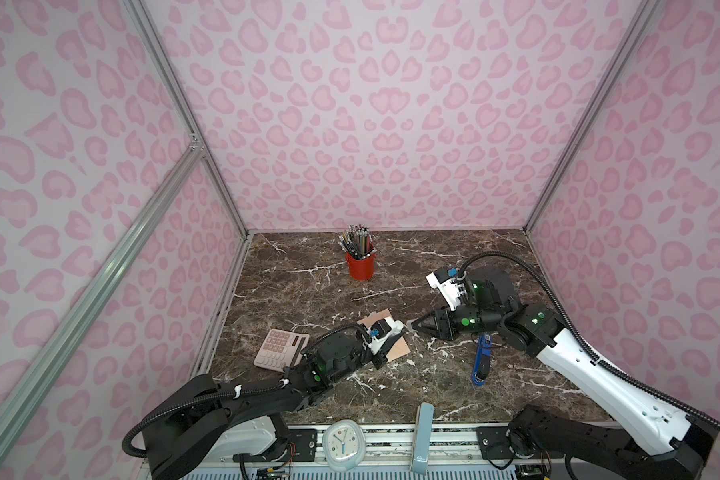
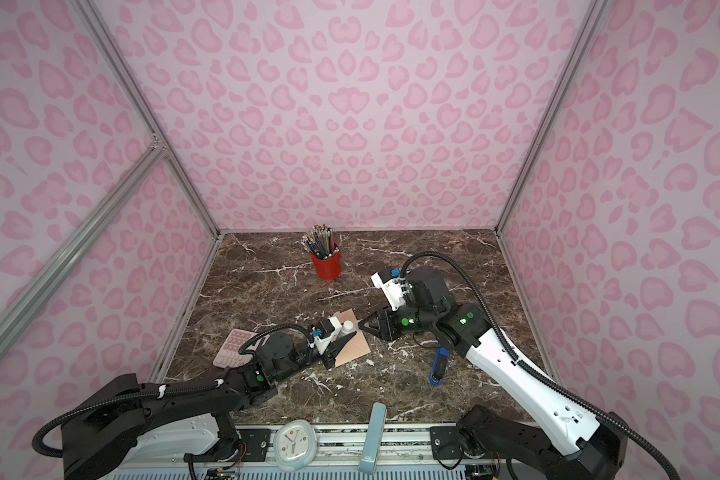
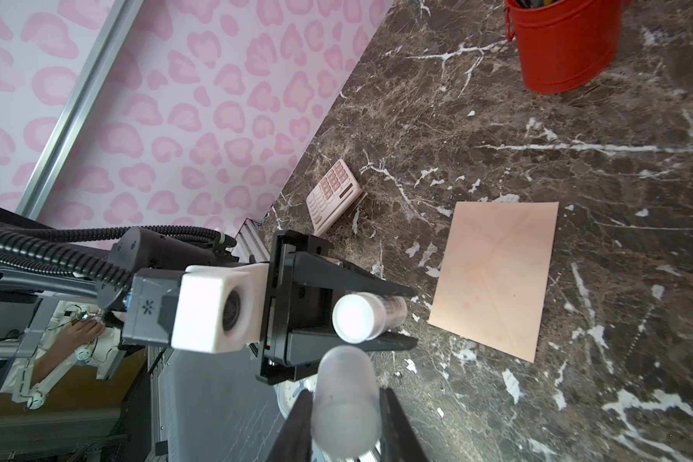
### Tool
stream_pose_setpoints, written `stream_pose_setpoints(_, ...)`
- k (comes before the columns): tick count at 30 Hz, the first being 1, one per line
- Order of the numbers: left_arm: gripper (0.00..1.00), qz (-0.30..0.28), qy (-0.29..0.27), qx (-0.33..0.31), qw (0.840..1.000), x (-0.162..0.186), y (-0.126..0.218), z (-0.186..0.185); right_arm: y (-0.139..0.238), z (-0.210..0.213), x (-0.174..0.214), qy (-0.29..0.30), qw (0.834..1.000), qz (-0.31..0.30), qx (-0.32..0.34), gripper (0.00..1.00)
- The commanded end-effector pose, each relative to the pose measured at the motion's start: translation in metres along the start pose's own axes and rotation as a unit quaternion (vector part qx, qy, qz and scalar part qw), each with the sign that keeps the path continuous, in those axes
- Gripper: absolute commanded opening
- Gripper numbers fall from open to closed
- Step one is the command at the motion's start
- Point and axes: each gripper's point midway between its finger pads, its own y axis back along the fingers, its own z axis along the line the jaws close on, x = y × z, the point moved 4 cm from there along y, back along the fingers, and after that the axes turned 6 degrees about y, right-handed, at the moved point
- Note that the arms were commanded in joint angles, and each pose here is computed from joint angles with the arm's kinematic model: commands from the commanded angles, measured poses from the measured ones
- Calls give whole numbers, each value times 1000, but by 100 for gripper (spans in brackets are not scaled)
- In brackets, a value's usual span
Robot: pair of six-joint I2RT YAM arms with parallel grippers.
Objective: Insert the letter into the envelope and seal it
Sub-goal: 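Carry the clear cap toward the glue stick held by the left gripper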
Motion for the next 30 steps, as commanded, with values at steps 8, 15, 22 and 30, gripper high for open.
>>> stream_pose_setpoints(8, 4, -24, 8, 7, 1000, -13, -2, -2, -13, -1, -7, -7, 999, -19, -27, 27)
stream_pose_setpoints(15, 4, -25, 11, 10, 1000, -13, -2, -3, -19, -3, -7, -13, 999, -16, -32, 28)
stream_pose_setpoints(22, 4, -28, 11, 11, 999, -15, -3, -3, -22, -3, -6, -16, 999, -12, -37, 27)
stream_pose_setpoints(30, 4, -32, 14, 16, 999, -16, -4, -4, -26, -1, -3, -14, 999, -3, -45, 27)
